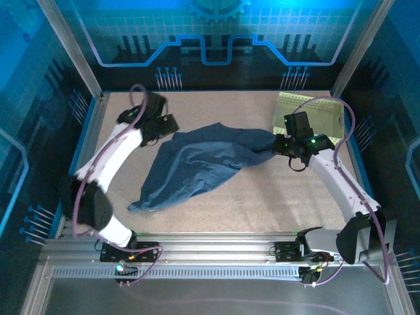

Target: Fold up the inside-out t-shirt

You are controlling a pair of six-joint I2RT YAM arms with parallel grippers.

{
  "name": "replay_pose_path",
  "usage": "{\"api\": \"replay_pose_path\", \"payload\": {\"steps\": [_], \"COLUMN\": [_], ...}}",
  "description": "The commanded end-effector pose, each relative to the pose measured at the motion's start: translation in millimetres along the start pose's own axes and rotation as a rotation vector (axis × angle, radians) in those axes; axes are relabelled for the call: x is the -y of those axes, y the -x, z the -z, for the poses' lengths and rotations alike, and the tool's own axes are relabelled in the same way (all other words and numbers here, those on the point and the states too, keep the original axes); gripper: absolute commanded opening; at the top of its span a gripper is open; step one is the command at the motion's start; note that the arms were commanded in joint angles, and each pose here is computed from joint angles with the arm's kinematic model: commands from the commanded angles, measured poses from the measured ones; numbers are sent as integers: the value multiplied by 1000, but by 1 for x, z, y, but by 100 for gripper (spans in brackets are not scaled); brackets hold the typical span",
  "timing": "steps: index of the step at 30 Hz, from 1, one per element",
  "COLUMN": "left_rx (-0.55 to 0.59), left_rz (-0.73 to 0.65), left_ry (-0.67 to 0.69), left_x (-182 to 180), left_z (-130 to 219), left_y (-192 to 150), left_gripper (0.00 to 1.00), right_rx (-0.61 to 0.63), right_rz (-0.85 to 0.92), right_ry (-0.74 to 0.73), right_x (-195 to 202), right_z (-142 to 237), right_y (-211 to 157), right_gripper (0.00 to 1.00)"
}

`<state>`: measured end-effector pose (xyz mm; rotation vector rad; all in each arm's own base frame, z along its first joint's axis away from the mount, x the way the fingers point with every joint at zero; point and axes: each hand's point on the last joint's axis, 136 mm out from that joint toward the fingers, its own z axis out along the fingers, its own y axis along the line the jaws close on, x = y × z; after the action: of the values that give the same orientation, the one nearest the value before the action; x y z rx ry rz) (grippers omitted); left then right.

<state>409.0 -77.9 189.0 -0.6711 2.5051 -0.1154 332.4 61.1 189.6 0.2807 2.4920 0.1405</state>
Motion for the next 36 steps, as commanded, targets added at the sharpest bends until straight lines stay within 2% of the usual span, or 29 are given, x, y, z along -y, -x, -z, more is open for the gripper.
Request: {"api": "replay_pose_path", "payload": {"steps": [1,5,8,14,22,31,32,36], "left_rx": [-60,-89,-144,-215,-261,-279,-281,-285], "left_rz": [-126,-171,-202,-223,-220,-217,-217,-211], "left_ry": [151,252,265,192,186,184,180,169], "left_x": [4,9,14,28,26,24,25,26], "left_z": [-43,-90,-117,-139,-157,-161,-161,-159], "left_y": [2,6,-3,-32,-49,-55,-55,-54], "left_gripper": [99,99,98,93,78,49,46,27], "right_rx": [19,-22,-53,-99,-86,-81,-60,-45], "right_rz": [-53,-113,-131,-128,-115,-114,-114,-114], "right_ry": [-56,-105,-136,-124,-101,-97,-87,-82], "right_x": [15,32,44,49,43,41,38,36], "right_z": [11,14,9,-4,-3,-2,3,7], "right_y": [-5,-32,-54,-83,-75,-72,-63,-57], "right_gripper": [0,0,0,0,0,0,0,0]}}
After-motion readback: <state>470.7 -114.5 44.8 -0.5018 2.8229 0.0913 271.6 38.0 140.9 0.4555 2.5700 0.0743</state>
